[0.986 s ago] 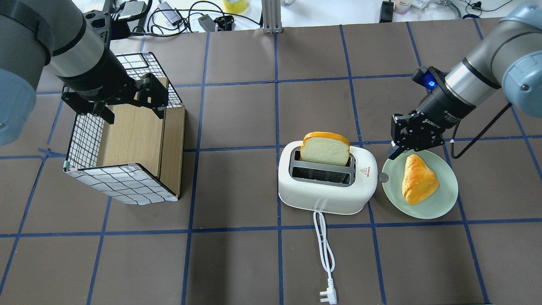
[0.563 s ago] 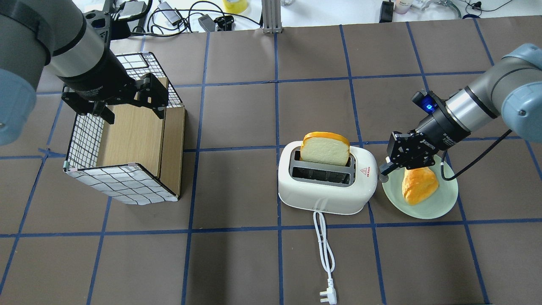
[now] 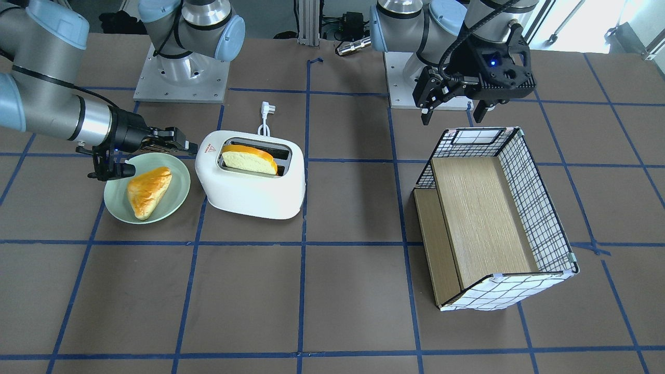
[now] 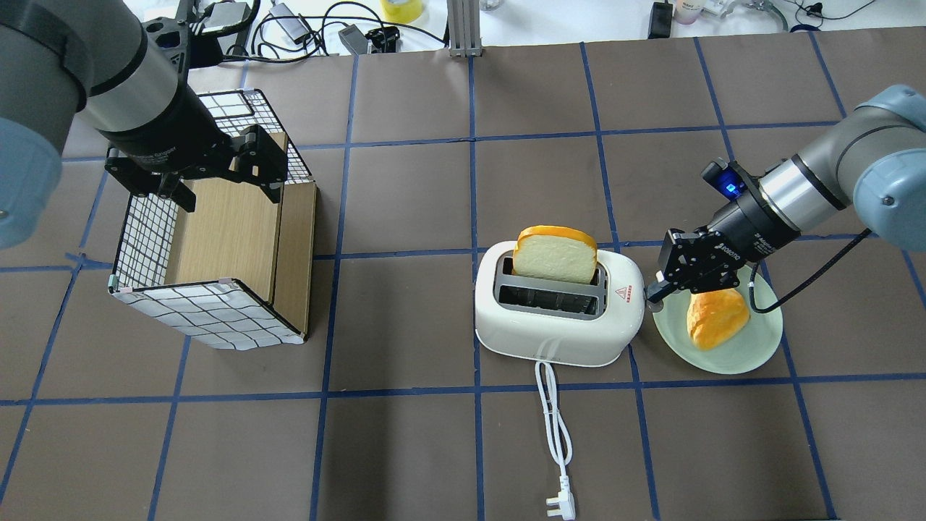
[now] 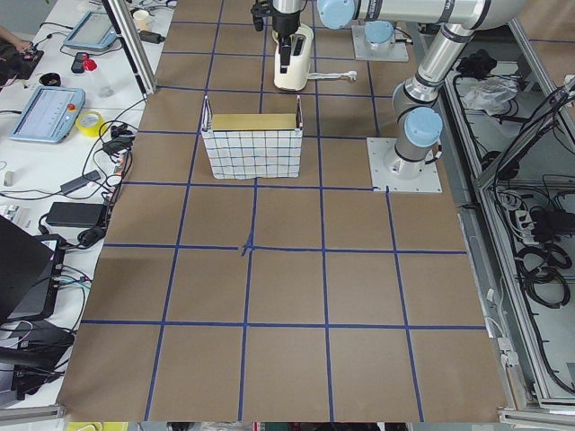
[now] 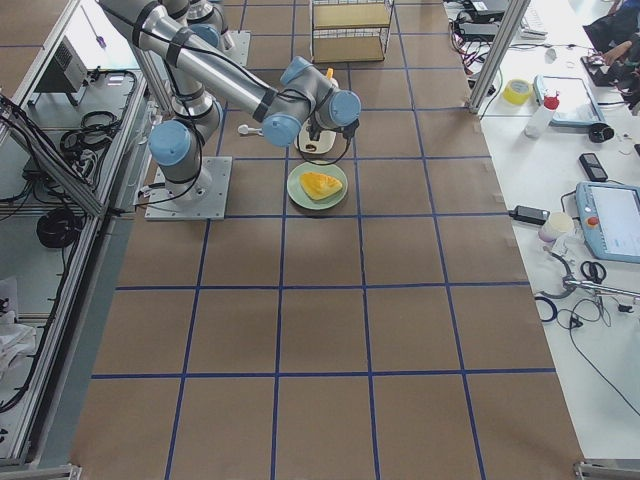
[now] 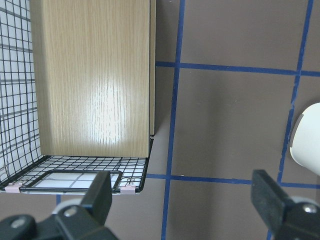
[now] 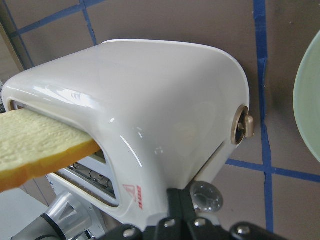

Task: Press toaster with right arm
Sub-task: 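Lower the right gripper onto the toaster lever, pressing it down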

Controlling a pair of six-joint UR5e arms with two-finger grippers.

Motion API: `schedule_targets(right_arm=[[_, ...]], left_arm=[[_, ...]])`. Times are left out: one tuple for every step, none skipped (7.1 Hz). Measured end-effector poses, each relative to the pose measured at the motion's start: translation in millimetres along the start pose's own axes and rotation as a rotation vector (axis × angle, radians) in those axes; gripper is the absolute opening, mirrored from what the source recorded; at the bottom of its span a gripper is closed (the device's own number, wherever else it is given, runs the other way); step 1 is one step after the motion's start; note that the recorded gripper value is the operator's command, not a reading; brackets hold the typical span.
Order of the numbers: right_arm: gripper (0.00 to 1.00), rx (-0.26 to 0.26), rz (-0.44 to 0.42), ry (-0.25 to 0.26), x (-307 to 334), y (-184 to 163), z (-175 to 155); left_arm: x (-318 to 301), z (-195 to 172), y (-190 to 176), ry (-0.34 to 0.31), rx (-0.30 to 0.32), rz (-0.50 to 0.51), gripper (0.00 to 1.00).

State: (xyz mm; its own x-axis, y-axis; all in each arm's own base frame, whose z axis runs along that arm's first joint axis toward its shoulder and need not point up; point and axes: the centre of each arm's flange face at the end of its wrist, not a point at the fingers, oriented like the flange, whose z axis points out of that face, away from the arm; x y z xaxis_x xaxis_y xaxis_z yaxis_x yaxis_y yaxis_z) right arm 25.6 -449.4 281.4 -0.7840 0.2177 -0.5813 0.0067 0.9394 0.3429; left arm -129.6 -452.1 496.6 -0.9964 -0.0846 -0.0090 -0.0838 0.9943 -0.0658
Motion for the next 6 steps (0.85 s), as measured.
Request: schedule_targets(right_arm=[[0.00, -0.001, 0.002, 0.000, 0.2, 0.1, 0.3], [0.00, -0.002, 0.003, -0.001, 0.7, 0.3, 0.9], [0.00, -0.003, 0.004, -0.001, 1.4, 0.6, 1.7], [0.00, -0.004, 0.005, -0.001, 1.8, 0.6, 2.3], [0.00, -0.005, 0.005, -0.001, 2.2, 0.5, 2.8], [0.00, -0.006, 0.005, -0.001, 2.7, -0.1, 3.4]], left_arm=[[0.0, 0.0, 0.0, 0.000, 0.000, 0.000, 1.00], [0.0, 0.0, 0.0, 0.000, 0.000, 0.000, 1.00], [0.0, 0.0, 0.0, 0.000, 0.000, 0.000, 1.00], [0.0, 0.0, 0.0, 0.000, 0.000, 0.000, 1.00], [0.0, 0.0, 0.0, 0.000, 0.000, 0.000, 1.00], [0.0, 0.0, 0.0, 0.000, 0.000, 0.000, 1.00]])
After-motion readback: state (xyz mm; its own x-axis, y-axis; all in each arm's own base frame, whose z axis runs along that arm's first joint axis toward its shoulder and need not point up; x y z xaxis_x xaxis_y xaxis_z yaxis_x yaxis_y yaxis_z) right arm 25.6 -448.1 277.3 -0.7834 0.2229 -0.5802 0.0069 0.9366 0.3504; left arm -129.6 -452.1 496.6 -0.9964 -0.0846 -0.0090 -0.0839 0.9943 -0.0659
